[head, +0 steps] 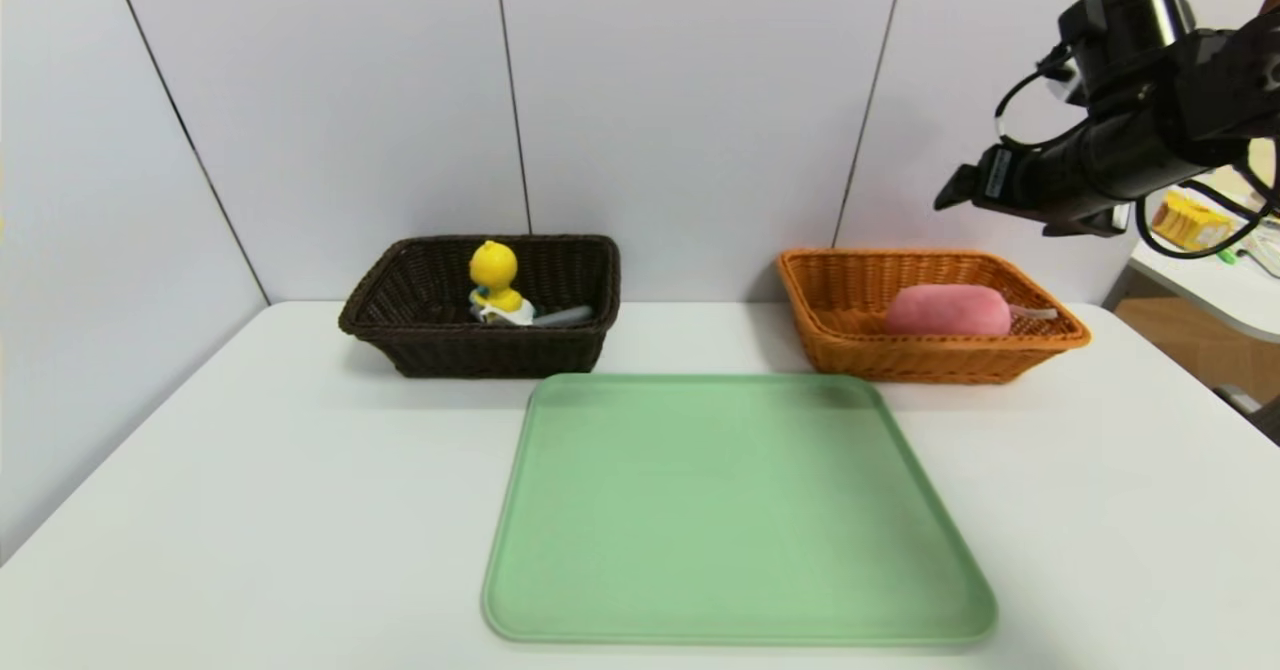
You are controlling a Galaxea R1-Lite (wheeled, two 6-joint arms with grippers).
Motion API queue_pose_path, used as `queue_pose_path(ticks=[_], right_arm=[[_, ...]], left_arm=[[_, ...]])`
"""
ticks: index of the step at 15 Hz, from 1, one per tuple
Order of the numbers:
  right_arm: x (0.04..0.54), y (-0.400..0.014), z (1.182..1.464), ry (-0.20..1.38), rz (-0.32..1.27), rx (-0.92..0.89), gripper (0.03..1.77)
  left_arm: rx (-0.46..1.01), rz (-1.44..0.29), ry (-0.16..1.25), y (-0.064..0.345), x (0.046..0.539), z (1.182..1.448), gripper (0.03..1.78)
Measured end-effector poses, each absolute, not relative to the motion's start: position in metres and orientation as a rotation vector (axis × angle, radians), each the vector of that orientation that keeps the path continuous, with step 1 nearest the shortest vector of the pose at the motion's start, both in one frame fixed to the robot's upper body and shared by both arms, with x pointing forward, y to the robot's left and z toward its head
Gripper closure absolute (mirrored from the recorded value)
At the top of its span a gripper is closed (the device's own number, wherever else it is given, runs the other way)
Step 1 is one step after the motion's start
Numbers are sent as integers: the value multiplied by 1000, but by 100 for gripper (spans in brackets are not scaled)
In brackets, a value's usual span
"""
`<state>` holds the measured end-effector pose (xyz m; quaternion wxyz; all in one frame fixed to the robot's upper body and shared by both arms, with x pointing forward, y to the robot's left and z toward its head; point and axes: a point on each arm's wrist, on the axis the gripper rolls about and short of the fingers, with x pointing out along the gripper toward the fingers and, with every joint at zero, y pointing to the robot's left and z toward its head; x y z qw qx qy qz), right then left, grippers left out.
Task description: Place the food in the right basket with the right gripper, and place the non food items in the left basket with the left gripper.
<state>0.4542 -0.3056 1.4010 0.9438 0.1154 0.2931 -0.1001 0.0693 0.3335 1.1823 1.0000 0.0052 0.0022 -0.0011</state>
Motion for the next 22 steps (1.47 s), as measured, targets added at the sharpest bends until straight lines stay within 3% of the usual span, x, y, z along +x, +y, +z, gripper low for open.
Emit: queue_pose_path(ticks=[6,11,16,22], right_arm=[[363,-318,1429,556,-204,231,11],[256,-330,1426,509,-162,203,11],[159,-338,1367,396,-138,85,10],[99,-339,1284,172,-123,-111,10]], left_arm=[[11,-2,4,334,69,1182,12],[11,-2,5,333,69,1182,12],[11,-2,4,333,69,1182,12],[11,-2,5,333,69,1182,12]])
